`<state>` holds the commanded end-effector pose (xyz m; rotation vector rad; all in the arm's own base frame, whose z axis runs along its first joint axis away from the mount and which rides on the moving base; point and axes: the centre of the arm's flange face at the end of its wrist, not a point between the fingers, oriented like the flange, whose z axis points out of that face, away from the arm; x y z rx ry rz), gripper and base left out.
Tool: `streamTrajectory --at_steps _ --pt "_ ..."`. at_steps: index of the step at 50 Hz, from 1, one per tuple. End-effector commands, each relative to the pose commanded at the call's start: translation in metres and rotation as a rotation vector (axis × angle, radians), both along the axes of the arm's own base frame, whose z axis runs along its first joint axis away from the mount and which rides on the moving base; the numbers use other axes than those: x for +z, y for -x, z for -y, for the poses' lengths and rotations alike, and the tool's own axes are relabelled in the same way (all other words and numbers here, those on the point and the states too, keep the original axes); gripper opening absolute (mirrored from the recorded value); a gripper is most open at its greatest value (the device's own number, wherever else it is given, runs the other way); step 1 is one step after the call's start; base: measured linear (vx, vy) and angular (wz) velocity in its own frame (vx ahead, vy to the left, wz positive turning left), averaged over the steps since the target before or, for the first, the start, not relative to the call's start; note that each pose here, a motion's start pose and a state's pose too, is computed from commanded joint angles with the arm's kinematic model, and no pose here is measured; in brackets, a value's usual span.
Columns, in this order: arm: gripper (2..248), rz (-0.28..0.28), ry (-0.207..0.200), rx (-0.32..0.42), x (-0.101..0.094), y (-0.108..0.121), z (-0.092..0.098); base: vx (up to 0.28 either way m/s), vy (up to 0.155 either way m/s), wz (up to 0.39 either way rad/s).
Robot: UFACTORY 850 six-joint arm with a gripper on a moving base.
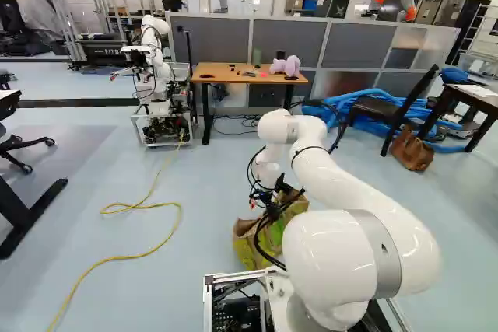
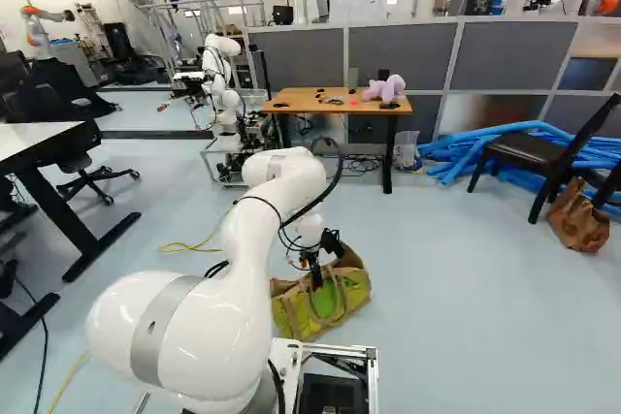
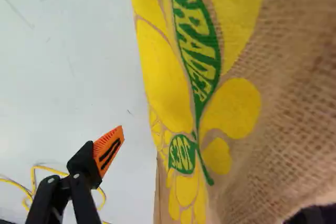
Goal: Pick up the bag on the ground and place it on the table
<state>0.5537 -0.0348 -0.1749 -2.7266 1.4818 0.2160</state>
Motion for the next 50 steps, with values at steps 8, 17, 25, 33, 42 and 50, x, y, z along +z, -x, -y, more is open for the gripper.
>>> streamTrajectory --at_steps 8,17,25,33,42,50 --pt "247 0.001 0.000 0.000 -0.011 0.001 0.000 0.000 0.000 0.000" --pt "216 0.002 0.000 0.000 -0.015 0.001 0.000 0.000 0.000 0.000" --pt "142 0.002 0.000 0.000 -0.015 0.001 0.000 0.000 0.000 0.000" --pt "104 0.002 0.000 0.000 -0.015 0.001 0.000 0.000 0.000 0.000" --pt "32 0.001 0.000 0.000 -0.007 0.000 0.000 0.000 0.000 0.000" --pt "22 0.000 0.000 0.000 0.005 0.000 0.000 0.000 0.000 0.000"
